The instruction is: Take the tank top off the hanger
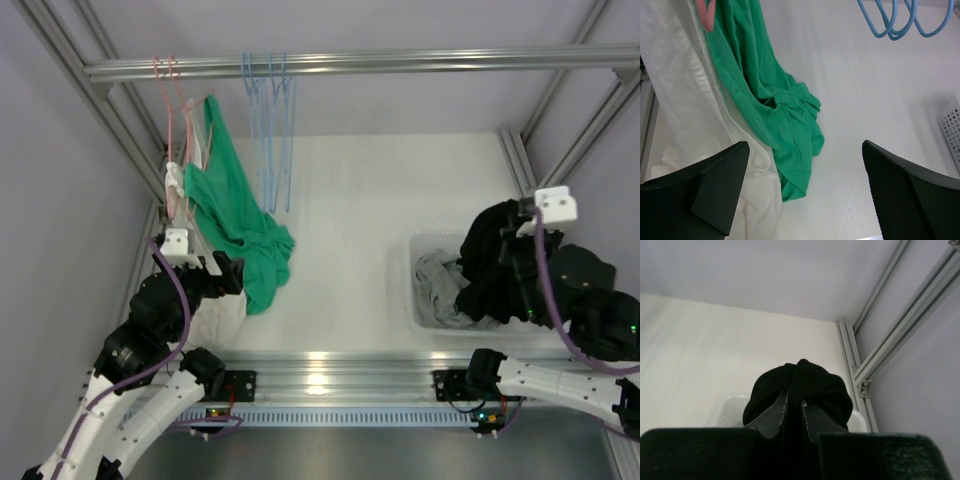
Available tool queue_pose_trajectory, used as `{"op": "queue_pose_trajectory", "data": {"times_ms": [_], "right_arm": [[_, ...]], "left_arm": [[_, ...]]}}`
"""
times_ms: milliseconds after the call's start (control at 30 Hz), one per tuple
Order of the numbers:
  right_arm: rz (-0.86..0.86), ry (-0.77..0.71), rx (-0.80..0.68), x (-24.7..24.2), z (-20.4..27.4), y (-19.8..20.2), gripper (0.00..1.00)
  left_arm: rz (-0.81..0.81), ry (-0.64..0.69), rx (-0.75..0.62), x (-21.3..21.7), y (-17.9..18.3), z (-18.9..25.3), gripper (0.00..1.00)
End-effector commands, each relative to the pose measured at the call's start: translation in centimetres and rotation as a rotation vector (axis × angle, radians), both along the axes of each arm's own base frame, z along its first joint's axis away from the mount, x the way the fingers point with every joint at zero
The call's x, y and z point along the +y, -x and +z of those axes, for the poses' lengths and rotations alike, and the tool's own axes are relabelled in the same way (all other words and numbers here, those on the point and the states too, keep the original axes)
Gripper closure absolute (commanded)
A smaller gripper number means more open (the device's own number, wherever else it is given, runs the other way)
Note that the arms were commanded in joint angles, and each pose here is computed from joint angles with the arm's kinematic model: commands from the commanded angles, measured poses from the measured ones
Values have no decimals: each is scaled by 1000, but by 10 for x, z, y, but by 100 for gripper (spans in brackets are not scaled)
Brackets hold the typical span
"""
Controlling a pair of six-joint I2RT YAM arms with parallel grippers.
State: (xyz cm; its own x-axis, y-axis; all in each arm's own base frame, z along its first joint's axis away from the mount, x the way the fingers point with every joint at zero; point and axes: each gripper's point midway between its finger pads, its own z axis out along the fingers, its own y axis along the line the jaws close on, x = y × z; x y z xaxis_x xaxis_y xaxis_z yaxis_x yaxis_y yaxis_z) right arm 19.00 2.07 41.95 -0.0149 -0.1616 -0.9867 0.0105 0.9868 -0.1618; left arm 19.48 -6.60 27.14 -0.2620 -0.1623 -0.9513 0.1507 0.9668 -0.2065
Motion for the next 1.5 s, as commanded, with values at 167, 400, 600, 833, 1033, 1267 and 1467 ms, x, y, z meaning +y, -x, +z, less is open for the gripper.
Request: {"op": "queue_pose_trajectory", "data": {"times_ms": [167,400,600,833,1033,1267,1467], "right_arm": [[19,235,87,12,-61,-6,100],[114,424,157,31,-109,-10,100],[89,425,294,38,-147,-28,100],[66,412,416,32,-169,-40,100],[178,639,552,23,-215,-42,100],[348,696,840,36,-289,-44,100],[420,680,950,46,-319,-36,100]], "left_arm": [[-21,28,-58,-4,-1,13,1],[-23,28,-60,-4,-1,13,1],[-25,35,-65,-4,0,15,1],[-32,38,-72,-4,2,16,1],[-35,41,-75,-4,2,17,1],[-41,48,-88,-4,5,20,1],[-44,63,-112,-2,9,24,1]]}}
